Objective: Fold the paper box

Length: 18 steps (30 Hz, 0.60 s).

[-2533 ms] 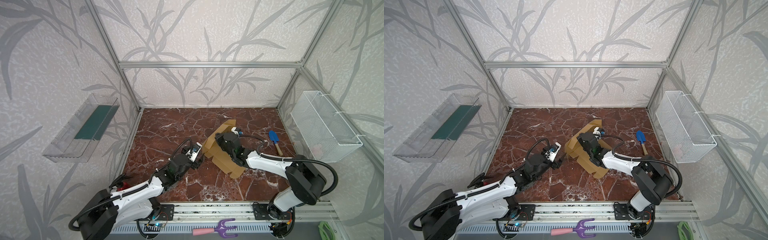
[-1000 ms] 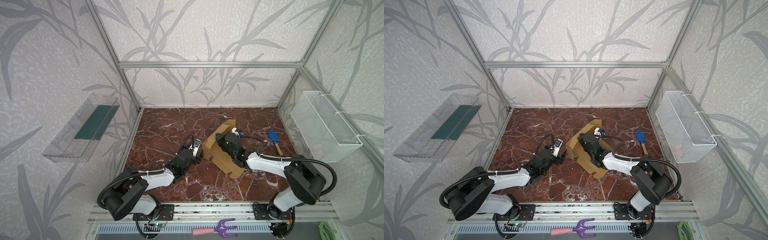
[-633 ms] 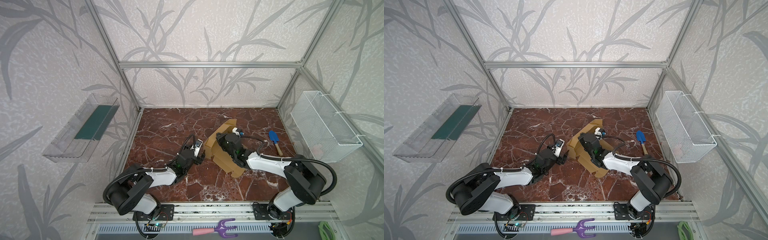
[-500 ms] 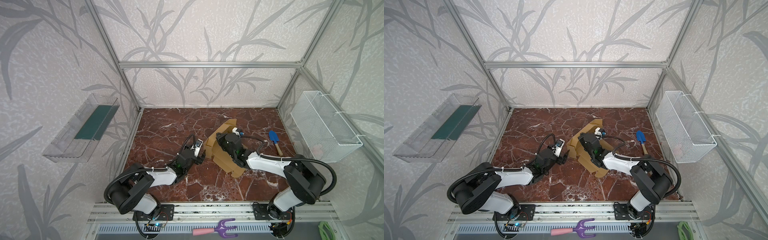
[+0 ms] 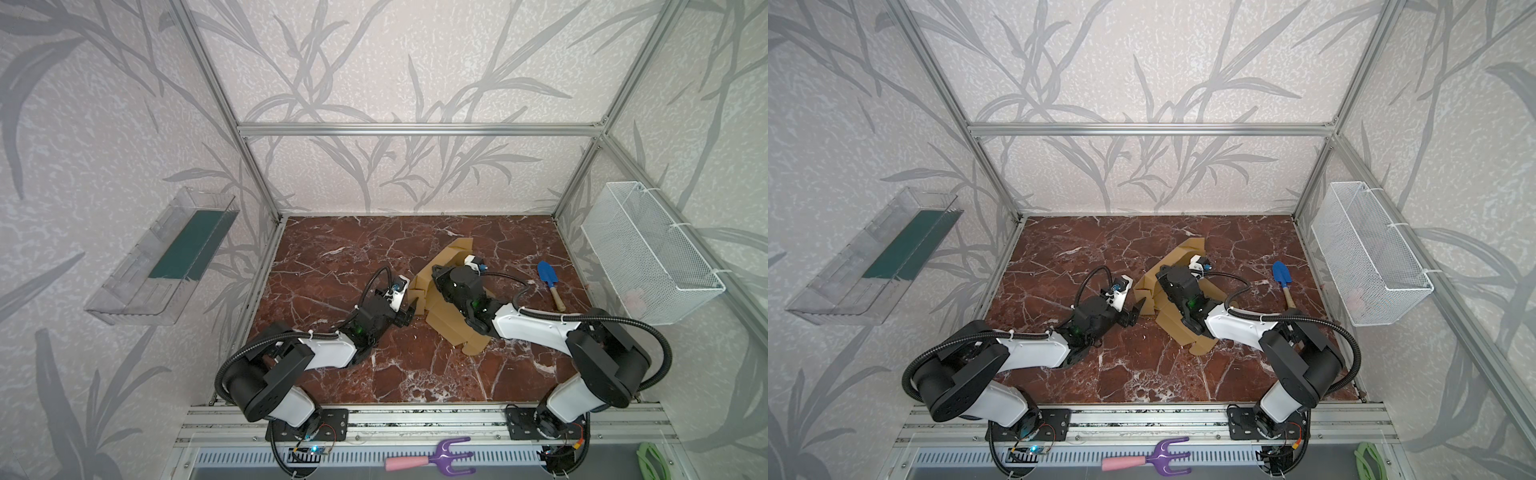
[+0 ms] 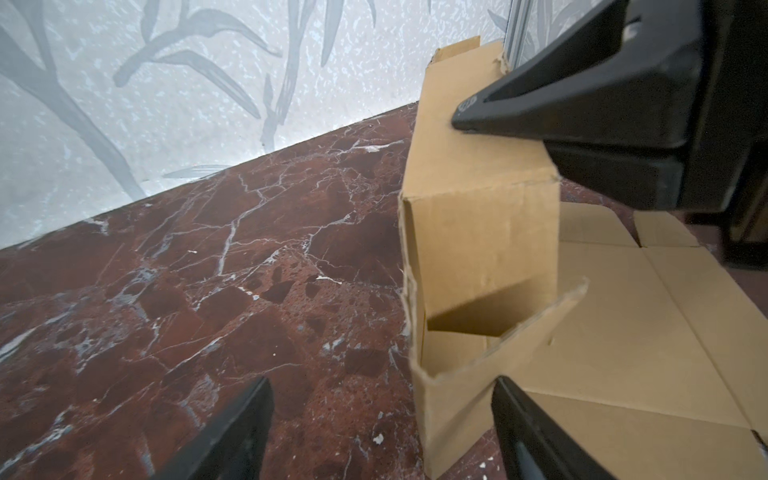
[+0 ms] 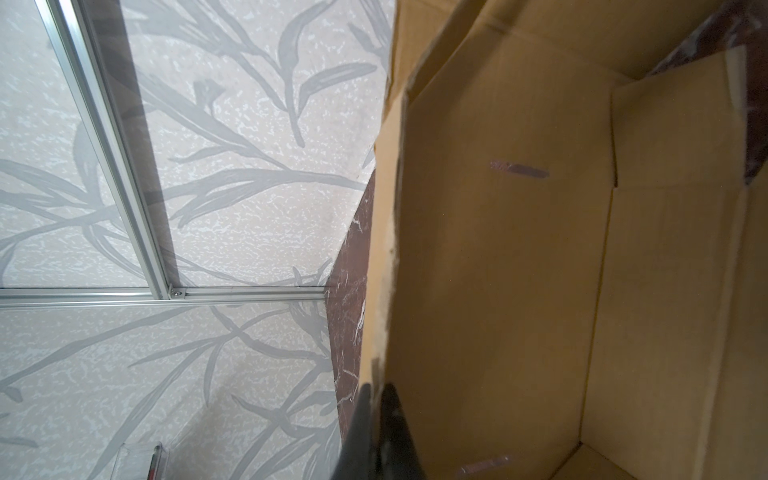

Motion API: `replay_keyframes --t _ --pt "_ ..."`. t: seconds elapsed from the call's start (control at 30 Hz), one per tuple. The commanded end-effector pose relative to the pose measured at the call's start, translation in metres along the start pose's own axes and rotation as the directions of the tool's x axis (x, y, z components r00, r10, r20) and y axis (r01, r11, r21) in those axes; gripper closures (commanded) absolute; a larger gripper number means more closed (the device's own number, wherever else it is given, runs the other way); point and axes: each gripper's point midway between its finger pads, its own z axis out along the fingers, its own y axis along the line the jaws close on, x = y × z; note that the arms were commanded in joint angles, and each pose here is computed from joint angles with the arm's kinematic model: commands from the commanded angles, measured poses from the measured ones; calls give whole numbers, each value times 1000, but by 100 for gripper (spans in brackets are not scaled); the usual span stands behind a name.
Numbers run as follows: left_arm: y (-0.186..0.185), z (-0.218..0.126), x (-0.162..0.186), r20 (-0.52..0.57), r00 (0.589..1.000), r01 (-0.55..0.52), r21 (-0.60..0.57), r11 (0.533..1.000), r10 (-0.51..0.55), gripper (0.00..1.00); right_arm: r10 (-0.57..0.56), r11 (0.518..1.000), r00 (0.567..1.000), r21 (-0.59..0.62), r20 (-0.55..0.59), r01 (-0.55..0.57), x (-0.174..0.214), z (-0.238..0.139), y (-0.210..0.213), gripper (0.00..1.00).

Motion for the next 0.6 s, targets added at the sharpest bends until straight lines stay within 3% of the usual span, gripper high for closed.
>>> replay_keyframes --t 0.0,0.57 --pt "-9 3 -16 48 998 29 48 998 -31 17 -34 993 999 109 -42 39 12 3 -40 100" --pt "-22 4 -16 38 998 49 121 991 -54 17 -30 995 998 97 -46 34 14 6 -38 100"
